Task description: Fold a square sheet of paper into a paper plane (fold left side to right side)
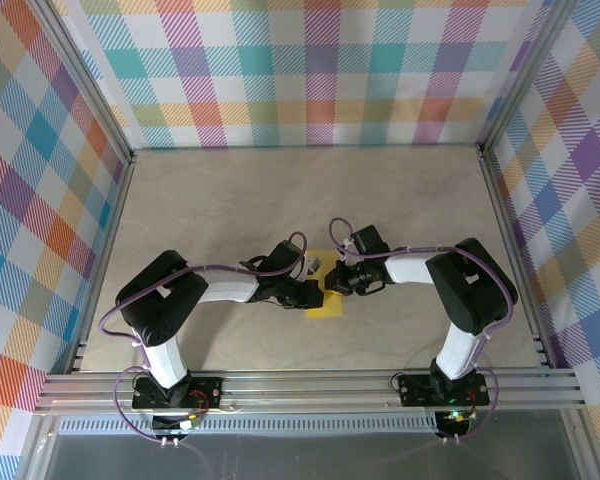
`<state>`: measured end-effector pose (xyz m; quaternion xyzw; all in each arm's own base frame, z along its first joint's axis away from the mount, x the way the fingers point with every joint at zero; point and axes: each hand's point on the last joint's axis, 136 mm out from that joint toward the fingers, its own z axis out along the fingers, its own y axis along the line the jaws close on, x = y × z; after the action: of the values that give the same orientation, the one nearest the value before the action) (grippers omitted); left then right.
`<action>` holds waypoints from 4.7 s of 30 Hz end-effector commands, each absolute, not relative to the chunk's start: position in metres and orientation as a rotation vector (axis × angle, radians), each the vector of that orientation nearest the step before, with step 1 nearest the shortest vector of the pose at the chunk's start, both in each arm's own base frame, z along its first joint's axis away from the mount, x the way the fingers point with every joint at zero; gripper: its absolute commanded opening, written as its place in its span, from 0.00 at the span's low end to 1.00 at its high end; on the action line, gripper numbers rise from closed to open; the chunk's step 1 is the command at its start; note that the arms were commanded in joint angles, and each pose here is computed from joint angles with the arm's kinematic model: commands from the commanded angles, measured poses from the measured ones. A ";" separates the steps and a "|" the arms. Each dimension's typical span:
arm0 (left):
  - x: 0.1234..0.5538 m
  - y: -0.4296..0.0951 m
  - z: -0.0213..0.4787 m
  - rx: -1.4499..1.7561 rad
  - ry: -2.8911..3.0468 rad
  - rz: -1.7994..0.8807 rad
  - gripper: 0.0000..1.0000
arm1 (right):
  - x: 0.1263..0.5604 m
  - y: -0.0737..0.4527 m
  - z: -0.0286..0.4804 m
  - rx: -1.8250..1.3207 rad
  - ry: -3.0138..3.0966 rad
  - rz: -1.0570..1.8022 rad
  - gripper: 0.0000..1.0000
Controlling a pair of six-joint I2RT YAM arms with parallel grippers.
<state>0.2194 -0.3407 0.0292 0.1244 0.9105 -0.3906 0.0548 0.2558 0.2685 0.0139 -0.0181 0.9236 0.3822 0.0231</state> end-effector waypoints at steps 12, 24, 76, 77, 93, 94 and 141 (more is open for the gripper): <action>0.201 -0.335 0.030 0.394 2.785 -1.171 0.00 | 0.234 0.246 -0.022 0.007 3.029 1.014 0.00; 0.197 -0.323 0.017 0.388 2.826 -1.091 0.00 | 0.232 0.242 -0.025 0.000 3.049 0.971 0.00; 0.231 -0.338 0.037 0.322 2.698 -1.276 0.00 | 0.234 0.245 -0.024 -0.001 3.055 1.011 0.00; 0.231 -0.338 0.036 0.323 2.703 -1.276 0.00 | 0.234 0.245 -0.024 -0.002 3.054 1.010 0.00; 0.198 -0.307 0.011 0.290 2.810 -1.216 0.00 | 0.234 0.241 -0.029 -0.010 3.080 0.962 0.00; 0.196 -0.305 0.011 0.291 2.813 -1.211 0.00 | 0.234 0.240 -0.029 -0.012 3.082 0.958 0.00; 0.278 -0.309 0.063 0.263 2.550 -1.257 0.07 | 0.261 0.233 0.088 0.046 2.579 1.281 0.78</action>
<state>0.2698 -0.3026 0.0472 0.0852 0.8984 -0.4130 0.1226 0.2618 0.2253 0.0879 0.0195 0.8988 0.4148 0.1404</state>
